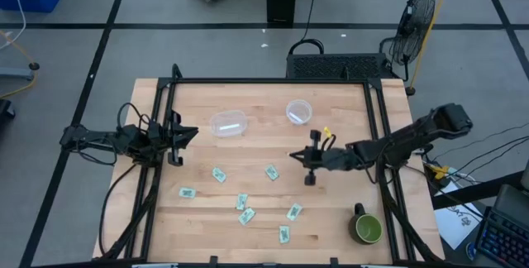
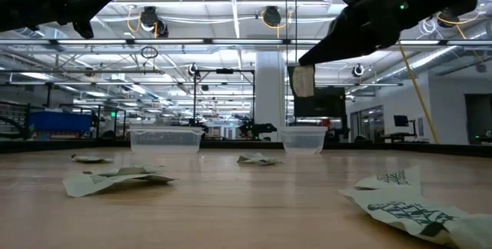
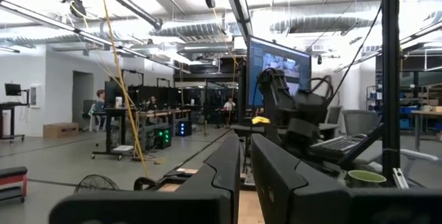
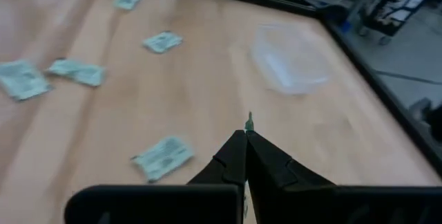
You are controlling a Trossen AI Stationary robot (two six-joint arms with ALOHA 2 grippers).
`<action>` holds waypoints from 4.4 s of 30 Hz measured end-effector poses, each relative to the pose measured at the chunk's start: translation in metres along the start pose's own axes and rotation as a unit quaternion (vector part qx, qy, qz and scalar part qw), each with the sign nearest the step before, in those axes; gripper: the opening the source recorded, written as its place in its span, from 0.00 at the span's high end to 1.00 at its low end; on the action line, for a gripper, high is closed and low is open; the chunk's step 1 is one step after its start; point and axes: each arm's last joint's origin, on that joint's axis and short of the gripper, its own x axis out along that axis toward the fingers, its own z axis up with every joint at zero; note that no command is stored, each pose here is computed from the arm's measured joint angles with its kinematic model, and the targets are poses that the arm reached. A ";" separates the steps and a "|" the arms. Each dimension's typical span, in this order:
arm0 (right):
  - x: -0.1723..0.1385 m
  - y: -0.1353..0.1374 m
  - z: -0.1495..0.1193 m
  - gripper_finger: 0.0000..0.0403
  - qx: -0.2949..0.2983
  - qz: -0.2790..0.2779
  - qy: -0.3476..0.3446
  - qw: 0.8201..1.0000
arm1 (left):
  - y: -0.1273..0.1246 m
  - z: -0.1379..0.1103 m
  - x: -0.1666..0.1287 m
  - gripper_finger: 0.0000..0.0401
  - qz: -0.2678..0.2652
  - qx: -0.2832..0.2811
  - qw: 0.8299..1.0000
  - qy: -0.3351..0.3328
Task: Pick and place Stevia / Truvia into bins
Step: Put the green stevia packet into the right transparent container, then put the stevia packet into the left transparent container
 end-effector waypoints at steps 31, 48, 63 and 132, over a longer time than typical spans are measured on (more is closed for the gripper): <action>0.028 -0.125 -0.017 1.00 0.122 -0.172 0.014 0.977 | 0.000 0.000 0.000 0.90 0.004 0.008 1.000 0.000; 0.065 -0.141 -0.060 1.00 0.163 -0.194 0.080 0.964 | 0.000 0.000 0.000 0.90 0.005 0.013 1.000 0.000; 0.067 -0.143 -0.066 0.97 0.169 -0.197 0.091 0.961 | 0.001 0.000 0.000 0.90 0.015 0.012 1.000 0.002; 0.015 0.065 -0.019 0.68 -0.151 0.145 -0.048 0.977 | -0.061 -0.035 0.097 0.54 0.034 -0.081 0.922 0.377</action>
